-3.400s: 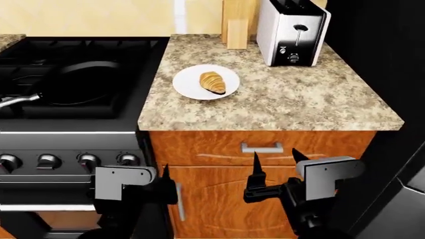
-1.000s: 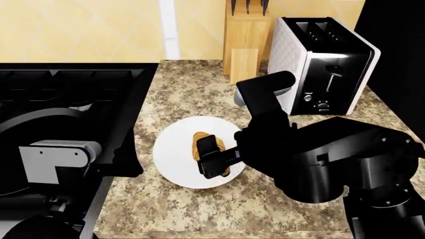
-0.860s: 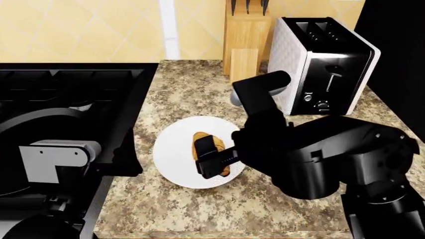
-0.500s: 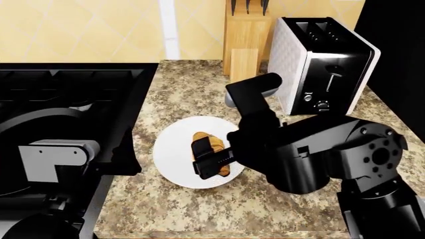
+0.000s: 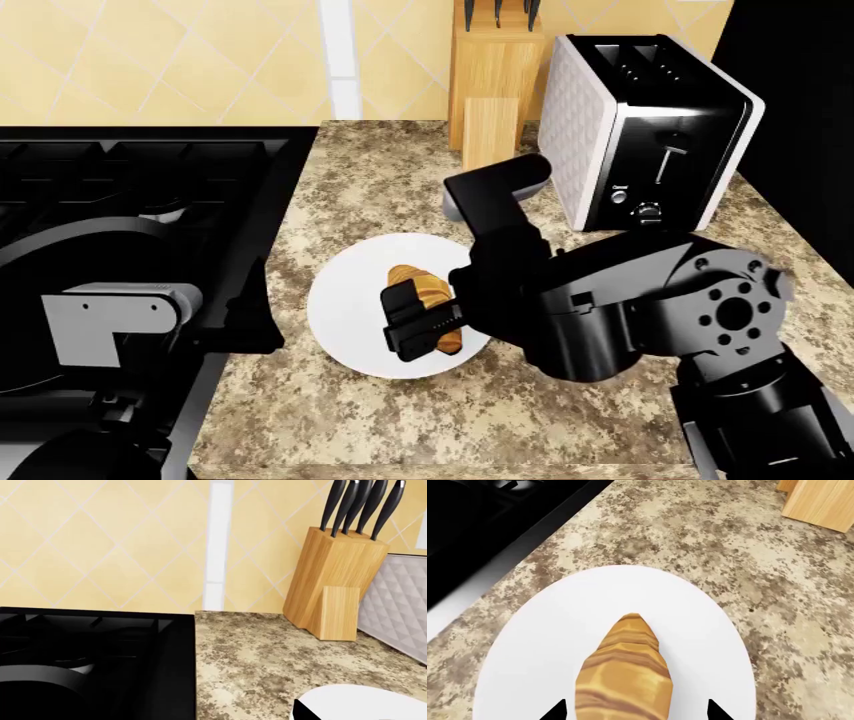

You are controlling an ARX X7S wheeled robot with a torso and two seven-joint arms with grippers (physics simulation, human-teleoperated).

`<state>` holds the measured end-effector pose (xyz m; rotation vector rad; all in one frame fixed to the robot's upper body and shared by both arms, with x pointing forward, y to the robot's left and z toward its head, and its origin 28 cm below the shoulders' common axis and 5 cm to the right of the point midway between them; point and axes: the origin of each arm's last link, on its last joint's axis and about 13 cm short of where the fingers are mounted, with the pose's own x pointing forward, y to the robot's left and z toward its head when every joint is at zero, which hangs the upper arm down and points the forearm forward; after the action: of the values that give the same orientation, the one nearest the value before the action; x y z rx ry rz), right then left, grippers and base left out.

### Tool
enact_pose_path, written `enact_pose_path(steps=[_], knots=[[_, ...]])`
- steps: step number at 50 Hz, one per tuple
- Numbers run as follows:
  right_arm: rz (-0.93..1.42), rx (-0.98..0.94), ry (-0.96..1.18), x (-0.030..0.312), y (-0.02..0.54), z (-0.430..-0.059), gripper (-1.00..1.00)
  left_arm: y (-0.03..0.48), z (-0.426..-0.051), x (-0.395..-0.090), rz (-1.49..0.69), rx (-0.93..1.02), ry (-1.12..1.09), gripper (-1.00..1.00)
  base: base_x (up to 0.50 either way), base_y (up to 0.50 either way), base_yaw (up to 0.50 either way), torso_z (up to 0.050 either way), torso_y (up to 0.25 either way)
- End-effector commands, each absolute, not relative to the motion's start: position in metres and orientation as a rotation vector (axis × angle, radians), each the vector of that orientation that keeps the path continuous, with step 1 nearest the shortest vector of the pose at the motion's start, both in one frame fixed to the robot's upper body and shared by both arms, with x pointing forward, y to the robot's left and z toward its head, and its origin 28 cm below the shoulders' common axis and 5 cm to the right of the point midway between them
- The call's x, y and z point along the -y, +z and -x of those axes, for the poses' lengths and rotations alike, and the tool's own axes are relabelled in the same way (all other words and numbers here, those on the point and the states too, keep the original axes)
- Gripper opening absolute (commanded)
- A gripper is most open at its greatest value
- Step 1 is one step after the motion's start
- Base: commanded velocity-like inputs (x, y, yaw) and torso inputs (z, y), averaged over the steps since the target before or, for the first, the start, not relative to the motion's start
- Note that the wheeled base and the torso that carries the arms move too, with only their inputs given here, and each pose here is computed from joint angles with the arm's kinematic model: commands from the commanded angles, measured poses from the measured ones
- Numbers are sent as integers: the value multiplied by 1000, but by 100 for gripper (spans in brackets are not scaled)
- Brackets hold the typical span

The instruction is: Pick the croissant and place it on the pan. Then turn on the stove to warm the croissant.

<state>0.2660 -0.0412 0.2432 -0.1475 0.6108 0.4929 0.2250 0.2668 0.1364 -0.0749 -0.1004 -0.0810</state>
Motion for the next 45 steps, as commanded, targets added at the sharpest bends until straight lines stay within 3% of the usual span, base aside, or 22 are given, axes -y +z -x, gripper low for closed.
enact_pose_path(steps=[1,45], knots=[[151,-620,496,41,240,-269,100,135,-225,-267,76,96,-79,100,0,0,0,0,0],[168,-639,557,36,232,-275,100,135,-226,-267,66,86,-62,100,0,0,0,0,0]])
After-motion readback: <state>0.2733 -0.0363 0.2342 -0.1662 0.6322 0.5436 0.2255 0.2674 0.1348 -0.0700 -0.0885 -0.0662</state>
